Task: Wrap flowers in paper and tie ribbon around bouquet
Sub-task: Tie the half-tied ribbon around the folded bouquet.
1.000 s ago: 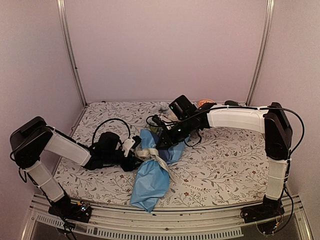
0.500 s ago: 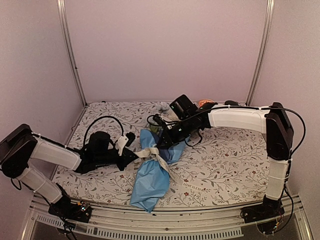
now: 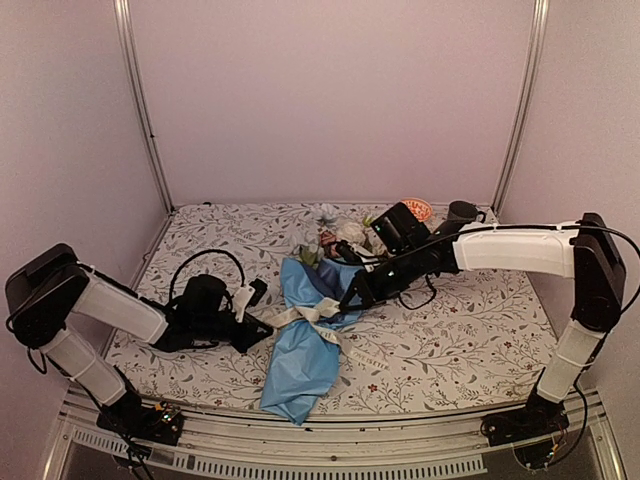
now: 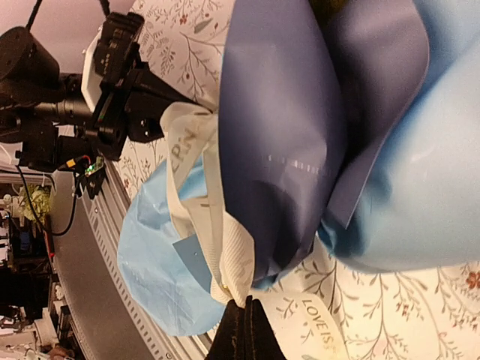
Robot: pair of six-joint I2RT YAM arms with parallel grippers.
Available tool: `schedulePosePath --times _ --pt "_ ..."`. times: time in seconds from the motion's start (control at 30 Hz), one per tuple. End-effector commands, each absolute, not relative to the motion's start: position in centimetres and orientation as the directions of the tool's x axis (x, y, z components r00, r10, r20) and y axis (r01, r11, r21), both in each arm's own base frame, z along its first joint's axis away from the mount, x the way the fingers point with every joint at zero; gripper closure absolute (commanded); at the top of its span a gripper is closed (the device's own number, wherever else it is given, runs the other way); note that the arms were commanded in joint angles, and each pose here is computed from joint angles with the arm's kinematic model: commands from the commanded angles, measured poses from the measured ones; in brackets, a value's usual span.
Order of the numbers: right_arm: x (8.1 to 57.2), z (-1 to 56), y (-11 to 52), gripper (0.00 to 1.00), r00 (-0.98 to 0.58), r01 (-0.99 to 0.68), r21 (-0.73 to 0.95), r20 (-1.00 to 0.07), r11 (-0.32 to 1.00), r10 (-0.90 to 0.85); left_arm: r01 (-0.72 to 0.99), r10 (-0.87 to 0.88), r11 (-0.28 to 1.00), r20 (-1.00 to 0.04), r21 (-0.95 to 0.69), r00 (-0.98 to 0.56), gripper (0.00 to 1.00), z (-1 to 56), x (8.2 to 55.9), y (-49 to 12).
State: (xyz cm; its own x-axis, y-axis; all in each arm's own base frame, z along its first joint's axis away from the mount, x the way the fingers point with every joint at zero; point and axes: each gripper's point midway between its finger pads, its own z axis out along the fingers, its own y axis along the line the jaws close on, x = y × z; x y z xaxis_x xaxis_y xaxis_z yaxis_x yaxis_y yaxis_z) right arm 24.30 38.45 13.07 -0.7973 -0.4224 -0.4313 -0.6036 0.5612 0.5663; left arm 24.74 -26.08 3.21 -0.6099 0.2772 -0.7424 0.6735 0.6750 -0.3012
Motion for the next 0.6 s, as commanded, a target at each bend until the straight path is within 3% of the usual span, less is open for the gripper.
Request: schedulePosePath --times 0.0,0.2,0.57 --pt "21.6 13.6 37.1 1.0 -0.81 -0.584 0.625 -0.411 0.518 -0.418 0.61 0.262 0.707 -0.669 -0.357 -0.695 1.0 1.5 24.5 -25.7" --pt "18.5 11.9 35.5 1.0 -0.824 -0.548 0.686 -0.344 0.478 -0.45 0.581 0.258 0.73 -0.642 -0.36 -0.722 1.0 0.9 25.2 -25.6" --pt "20.6 5.7 28.9 1.0 -0.94 -0.332 0.689 -0.183 0.644 -0.289 0.521 0.221 0.761 -0.6 -0.387 -0.769 1.0 0.2 26.1 -23.9"
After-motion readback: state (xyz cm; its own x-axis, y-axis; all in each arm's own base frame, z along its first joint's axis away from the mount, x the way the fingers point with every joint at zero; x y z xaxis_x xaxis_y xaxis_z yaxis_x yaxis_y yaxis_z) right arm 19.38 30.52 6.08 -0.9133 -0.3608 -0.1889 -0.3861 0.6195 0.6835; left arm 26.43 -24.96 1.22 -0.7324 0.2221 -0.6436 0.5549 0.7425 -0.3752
